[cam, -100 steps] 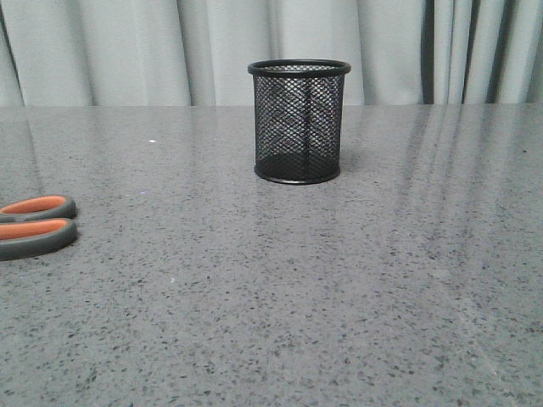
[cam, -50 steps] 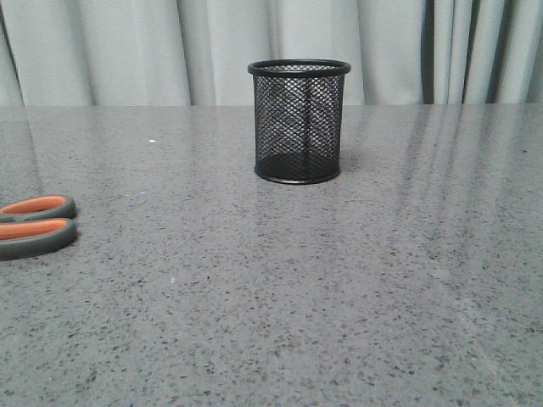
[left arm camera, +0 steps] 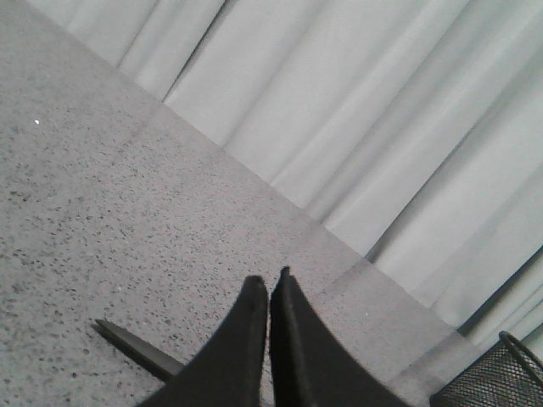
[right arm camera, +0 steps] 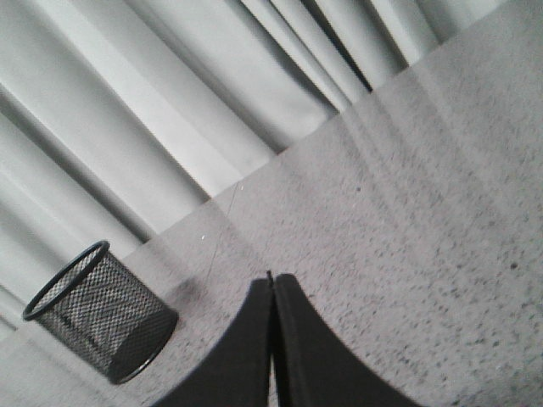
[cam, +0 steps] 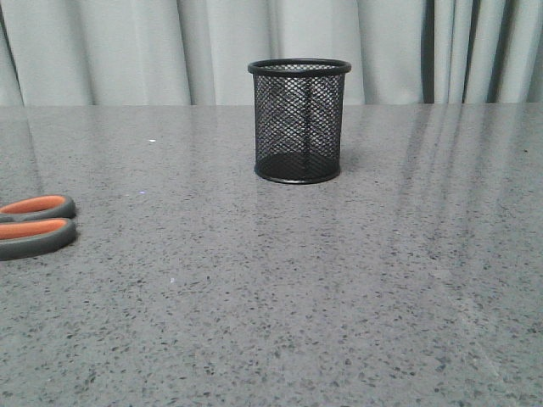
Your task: Put scissors into bucket
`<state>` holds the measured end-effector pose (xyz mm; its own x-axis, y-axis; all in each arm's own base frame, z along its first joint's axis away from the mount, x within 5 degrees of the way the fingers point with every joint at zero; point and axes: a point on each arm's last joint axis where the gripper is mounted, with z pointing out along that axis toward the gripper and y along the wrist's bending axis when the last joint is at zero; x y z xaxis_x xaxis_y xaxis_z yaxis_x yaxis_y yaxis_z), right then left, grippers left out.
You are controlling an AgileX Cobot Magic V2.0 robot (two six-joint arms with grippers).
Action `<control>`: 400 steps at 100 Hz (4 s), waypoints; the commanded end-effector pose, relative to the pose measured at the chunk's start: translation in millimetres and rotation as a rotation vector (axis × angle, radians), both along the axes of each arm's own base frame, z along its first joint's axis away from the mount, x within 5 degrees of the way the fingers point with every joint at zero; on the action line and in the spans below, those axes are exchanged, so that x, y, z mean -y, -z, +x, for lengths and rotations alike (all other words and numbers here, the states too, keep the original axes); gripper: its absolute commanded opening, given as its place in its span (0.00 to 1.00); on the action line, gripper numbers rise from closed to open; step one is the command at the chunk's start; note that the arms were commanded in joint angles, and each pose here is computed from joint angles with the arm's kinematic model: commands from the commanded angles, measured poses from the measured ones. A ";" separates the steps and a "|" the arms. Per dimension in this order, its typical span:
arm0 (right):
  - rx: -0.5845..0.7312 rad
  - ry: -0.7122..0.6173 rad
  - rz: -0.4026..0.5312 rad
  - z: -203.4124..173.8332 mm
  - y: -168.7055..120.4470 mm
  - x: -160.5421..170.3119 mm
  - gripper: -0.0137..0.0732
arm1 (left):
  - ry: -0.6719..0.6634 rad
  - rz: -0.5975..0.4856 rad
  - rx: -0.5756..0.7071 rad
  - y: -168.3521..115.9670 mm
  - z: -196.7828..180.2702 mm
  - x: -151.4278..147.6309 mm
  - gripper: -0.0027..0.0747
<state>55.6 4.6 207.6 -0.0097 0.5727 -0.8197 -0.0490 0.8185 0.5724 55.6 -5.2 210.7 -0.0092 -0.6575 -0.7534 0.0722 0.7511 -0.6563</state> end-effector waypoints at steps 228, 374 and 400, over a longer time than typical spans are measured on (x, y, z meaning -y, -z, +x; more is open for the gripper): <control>-0.532 -0.413 -0.424 72.8 -161.1 -22.8 0.66 | 1.356 1.562 -0.399 -71.3 189.3 49.2 0.67; -0.534 -0.415 -0.423 72.7 -161.0 -22.9 0.66 | 1.506 1.436 -0.515 -55.1 200.0 52.3 0.01; -0.516 -0.414 -0.408 73.5 -162.5 -23.7 0.66 | 1.362 1.491 -0.414 -124.7 195.1 55.2 0.01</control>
